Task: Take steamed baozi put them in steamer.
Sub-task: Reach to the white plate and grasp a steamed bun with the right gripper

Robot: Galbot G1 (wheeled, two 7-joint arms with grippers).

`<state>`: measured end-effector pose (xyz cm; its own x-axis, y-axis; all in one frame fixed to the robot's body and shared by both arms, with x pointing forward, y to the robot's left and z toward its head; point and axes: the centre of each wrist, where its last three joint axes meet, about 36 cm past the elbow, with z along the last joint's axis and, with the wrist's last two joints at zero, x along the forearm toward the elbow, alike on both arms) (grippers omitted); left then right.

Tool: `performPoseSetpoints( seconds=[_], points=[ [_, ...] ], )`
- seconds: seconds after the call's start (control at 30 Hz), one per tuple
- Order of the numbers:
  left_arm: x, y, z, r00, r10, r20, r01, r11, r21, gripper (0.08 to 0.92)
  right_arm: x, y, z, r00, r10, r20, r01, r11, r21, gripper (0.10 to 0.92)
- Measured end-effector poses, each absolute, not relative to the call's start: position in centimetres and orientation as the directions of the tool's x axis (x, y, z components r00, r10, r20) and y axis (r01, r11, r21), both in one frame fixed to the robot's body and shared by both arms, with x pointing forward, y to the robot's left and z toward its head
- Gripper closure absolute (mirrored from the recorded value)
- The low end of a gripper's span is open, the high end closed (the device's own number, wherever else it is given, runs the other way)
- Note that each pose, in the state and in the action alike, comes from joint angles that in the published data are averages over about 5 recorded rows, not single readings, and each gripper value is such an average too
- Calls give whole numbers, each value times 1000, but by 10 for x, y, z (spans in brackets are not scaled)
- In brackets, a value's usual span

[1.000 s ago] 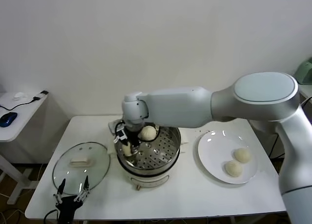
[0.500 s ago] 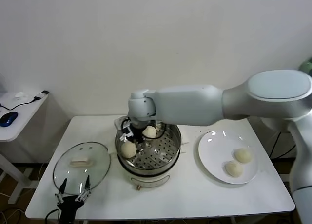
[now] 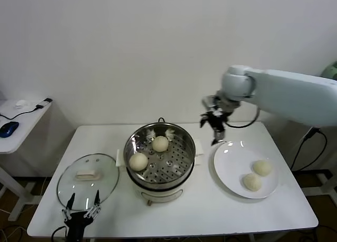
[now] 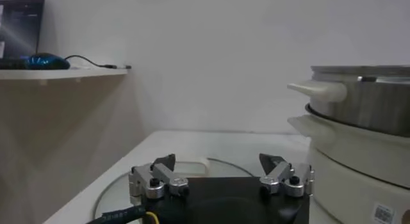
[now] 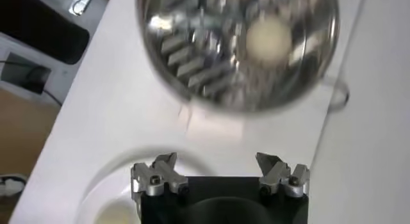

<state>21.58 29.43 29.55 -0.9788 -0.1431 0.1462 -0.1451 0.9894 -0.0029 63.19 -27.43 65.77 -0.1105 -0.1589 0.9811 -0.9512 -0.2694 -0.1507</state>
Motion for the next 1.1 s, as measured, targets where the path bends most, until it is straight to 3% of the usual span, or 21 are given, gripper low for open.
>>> performPoseSetpoints(
  seconds=[0.47, 0.93, 1.1],
  points=[
    [209, 293, 293, -975, -151, 162, -153, 988, -2, 177, 594, -372, 544, -44, -97, 994, -985, -160, -59, 200],
    [208, 287, 292, -976, -145, 165, -149, 989, -13, 177, 577, -395, 478, -59, -60, 996, -992, -108, -65, 202],
    [208, 289, 293, -975, -151, 164, -155, 988, -12, 177, 577, -395, 467, -64, -49, 997, -992, -108, -69, 267]
  ],
)
